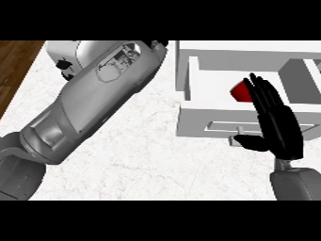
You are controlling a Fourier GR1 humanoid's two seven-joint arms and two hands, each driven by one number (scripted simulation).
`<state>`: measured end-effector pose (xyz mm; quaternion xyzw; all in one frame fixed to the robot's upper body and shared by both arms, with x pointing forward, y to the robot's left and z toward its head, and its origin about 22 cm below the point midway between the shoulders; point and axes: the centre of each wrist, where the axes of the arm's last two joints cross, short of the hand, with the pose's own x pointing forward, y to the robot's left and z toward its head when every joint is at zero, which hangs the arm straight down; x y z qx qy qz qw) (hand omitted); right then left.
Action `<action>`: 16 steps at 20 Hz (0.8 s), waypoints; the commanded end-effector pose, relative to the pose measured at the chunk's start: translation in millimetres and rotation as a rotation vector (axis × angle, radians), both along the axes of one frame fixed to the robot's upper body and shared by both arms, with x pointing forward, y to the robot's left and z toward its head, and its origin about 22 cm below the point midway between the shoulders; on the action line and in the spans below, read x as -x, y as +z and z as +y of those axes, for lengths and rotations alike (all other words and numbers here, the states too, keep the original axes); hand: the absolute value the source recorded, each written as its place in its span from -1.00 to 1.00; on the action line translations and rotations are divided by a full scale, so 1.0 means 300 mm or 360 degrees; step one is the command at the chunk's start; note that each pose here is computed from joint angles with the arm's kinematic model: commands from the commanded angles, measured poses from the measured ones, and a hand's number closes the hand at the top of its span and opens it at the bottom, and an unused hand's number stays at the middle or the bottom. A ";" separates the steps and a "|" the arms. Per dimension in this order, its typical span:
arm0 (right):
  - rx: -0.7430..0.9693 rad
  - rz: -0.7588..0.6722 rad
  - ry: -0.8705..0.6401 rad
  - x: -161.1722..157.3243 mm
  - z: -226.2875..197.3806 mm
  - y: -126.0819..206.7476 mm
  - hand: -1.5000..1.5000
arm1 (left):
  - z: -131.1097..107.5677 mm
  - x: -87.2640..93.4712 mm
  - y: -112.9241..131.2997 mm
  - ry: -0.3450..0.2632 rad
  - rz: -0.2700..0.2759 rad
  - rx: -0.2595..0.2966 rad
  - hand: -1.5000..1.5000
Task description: Pick up the can, place it into the drawer and close the drawer
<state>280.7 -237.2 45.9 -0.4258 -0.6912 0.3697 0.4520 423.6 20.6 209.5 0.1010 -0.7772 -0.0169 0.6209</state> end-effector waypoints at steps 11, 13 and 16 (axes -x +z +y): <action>0.0166 0.0004 -0.0152 -0.185 0.001 -0.193 -1.00 | 0.232 0.040 0.025 -0.0004 0.0029 -0.0026 -1.00; 0.0200 -0.0024 -0.0135 -0.212 0.011 -0.207 -1.00 | 0.216 0.028 0.053 0.0042 0.0042 -0.0025 -1.00; 0.0214 -0.0092 -0.0195 -0.293 0.001 -0.154 -1.00 | 0.209 0.066 0.029 0.0008 0.0045 -0.0035 -1.00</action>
